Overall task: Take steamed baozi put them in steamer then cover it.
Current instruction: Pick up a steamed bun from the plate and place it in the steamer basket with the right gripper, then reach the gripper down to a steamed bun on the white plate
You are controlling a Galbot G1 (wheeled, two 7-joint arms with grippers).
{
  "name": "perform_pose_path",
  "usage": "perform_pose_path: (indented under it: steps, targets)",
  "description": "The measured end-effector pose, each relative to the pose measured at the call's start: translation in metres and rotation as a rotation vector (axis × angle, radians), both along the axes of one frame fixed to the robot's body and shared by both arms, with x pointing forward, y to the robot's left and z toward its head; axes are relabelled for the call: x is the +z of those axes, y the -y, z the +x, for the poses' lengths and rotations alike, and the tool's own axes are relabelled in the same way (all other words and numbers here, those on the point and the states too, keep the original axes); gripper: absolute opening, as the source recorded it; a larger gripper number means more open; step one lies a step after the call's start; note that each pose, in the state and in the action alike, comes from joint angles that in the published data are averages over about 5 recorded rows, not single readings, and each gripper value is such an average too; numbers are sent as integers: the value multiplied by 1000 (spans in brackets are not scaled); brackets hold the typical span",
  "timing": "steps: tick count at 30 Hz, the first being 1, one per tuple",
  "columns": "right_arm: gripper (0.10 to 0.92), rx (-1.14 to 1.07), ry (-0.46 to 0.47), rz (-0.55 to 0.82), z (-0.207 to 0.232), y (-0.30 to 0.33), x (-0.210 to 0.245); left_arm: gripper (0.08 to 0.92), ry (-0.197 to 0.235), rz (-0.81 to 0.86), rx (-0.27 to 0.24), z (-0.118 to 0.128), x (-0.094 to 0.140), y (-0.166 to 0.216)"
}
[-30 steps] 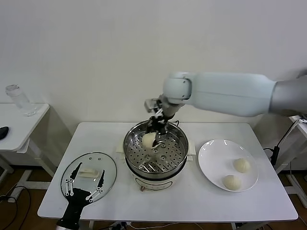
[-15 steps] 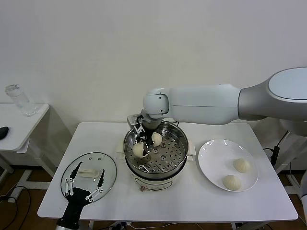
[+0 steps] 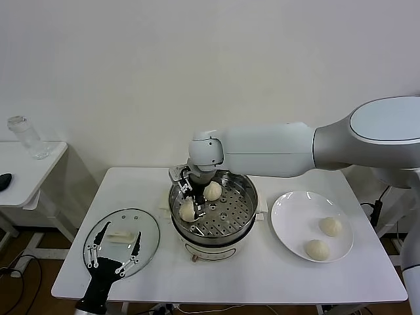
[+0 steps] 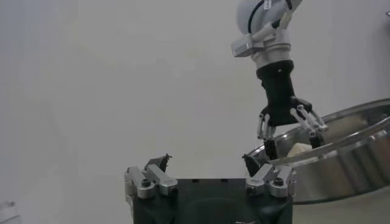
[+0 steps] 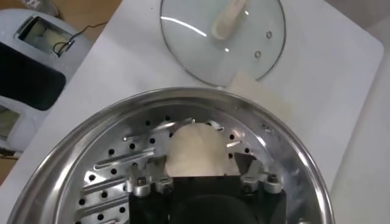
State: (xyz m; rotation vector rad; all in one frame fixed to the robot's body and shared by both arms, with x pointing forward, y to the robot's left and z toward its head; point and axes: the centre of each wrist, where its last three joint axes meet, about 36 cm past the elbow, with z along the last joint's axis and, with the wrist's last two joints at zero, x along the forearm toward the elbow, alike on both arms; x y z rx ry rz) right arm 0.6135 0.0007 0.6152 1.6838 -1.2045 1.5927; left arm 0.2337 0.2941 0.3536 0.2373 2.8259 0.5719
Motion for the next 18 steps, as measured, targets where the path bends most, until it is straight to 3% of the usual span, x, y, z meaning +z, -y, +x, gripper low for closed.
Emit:
perform_pose_path:
  steps: [8,18]
  targets:
    - [823,-24,26,41,11,60,41,823,2,-3,0,0,0,1]
    - [823,-155,8,32,34,228,81,823,0,0,-8,2,1,3]
